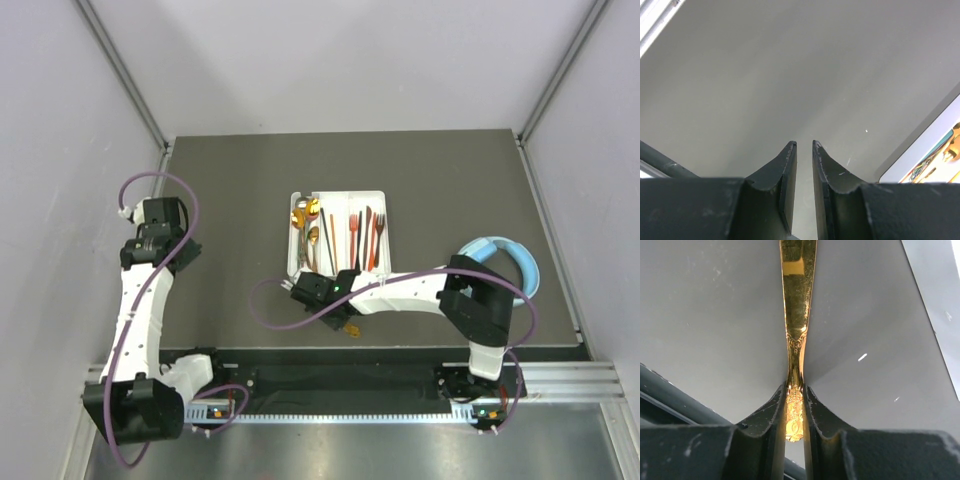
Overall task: Sort the eating utensils into containers
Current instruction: Move the knife to the center of the board.
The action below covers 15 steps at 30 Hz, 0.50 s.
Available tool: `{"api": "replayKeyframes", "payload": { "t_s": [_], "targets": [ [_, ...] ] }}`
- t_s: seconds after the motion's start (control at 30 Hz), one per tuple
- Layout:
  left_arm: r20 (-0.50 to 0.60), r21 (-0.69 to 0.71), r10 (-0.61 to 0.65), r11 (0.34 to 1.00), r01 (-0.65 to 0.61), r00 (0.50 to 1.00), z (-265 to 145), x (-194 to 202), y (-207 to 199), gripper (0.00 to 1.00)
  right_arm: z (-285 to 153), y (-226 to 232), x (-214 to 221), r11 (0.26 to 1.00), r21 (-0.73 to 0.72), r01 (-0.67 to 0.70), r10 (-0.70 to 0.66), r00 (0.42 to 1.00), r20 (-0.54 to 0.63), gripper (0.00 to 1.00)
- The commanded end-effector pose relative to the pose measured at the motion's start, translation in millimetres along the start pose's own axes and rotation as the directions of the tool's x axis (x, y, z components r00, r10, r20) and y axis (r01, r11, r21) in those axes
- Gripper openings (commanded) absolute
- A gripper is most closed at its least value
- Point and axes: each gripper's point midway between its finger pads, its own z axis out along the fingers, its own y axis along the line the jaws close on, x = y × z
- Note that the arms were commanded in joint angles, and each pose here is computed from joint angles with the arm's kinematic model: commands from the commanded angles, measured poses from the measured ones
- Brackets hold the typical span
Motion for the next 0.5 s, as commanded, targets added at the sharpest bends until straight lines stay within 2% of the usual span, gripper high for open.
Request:
{"api": "replayKeyframes", "payload": {
  "t_s": [0.0, 0.23, 0.47],
  "targets": [
    [0.021, 0.04, -0.008, 0.999, 0.007, 1.0, 2, -3, -6, 0.24, 0, -6, 19, 0.996, 0.039, 0.074, -0.071, 0.995, -0.075, 0.0],
    [0.018, 0.047, -0.006, 0.999, 0.005, 1.0, 2, 2, -4, 0.24, 3, -2, 19, 0.997, 0.036, 0.065, -0.063, 0.996, -0.058, 0.0],
    [0.009, 0.049, -0.003, 0.999, 0.003, 1.0, 5, 2, -6, 0.24, -28, -13, 1, 0.998, 0.055, 0.043, -0.046, 0.997, 0.059, 0.0]
  ]
}}
